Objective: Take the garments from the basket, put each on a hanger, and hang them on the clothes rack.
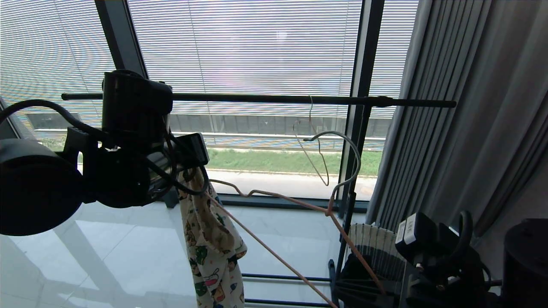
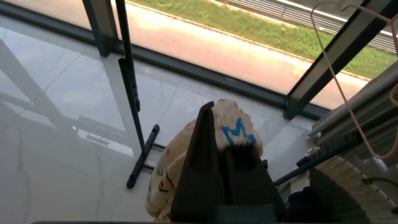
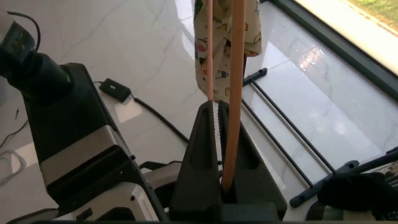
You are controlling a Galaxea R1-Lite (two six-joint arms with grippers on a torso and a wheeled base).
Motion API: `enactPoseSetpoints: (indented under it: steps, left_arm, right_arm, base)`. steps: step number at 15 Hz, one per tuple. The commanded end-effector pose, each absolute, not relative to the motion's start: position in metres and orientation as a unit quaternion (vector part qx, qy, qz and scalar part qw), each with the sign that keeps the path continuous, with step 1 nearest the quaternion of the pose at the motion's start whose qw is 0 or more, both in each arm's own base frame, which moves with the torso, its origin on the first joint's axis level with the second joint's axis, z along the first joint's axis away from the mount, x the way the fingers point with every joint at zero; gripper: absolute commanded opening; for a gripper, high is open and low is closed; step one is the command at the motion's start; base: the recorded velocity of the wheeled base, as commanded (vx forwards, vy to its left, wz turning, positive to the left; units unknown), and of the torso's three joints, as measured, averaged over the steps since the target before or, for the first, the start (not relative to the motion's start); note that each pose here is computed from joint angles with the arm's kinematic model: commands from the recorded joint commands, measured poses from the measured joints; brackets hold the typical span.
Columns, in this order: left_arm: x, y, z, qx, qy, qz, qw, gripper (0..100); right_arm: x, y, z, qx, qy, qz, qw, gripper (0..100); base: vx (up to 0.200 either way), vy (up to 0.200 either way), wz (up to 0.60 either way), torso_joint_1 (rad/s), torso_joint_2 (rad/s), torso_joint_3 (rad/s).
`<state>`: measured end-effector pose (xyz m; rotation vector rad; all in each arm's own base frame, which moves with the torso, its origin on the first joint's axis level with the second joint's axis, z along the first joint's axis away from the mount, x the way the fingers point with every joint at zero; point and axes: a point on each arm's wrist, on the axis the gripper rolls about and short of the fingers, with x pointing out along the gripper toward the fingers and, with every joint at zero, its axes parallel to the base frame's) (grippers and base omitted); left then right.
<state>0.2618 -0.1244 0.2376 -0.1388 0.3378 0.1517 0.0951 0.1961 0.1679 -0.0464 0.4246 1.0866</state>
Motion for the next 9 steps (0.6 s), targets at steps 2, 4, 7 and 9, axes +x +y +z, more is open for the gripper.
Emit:
enactPoseSetpoints:
  steps: [2, 4, 7, 9]
  left_arm:
    - [0.265, -0.128, 0.237, -0.067, 0.169, 0.073, 0.981, 0]
    - [0.262, -0.134, 0.238, -0.067, 0.167, 0.063, 0.982, 0]
    - [0.258, -0.139, 0.238, -0.063, 0.166, 0.061, 0.982, 0]
    - [0.257, -0.140, 0.239, -0.063, 0.164, 0.061, 0.983, 0]
  right_arm:
    - [0.100, 0.205, 0.159, -0.029, 0.220, 0.508, 0.832, 0]
    - [0.103, 0.210, 0.159, -0.017, 0.221, 0.503, 0.835, 0]
    - [0.110, 0.221, 0.158, -0.007, 0.211, 0.488, 0.847, 0]
    - [0.115, 0.229, 0.156, -0.002, 0.210, 0.466, 0.859, 0]
  base:
    - [0.000, 0.000, 0.00, 0.000, 0.00, 0.000]
    - [0.000, 0.000, 0.00, 0.000, 0.00, 0.000]
    - [0.000, 0.000, 0.00, 0.000, 0.00, 0.000]
    - [0.000, 0.000, 0.00, 0.000, 0.00, 0.000]
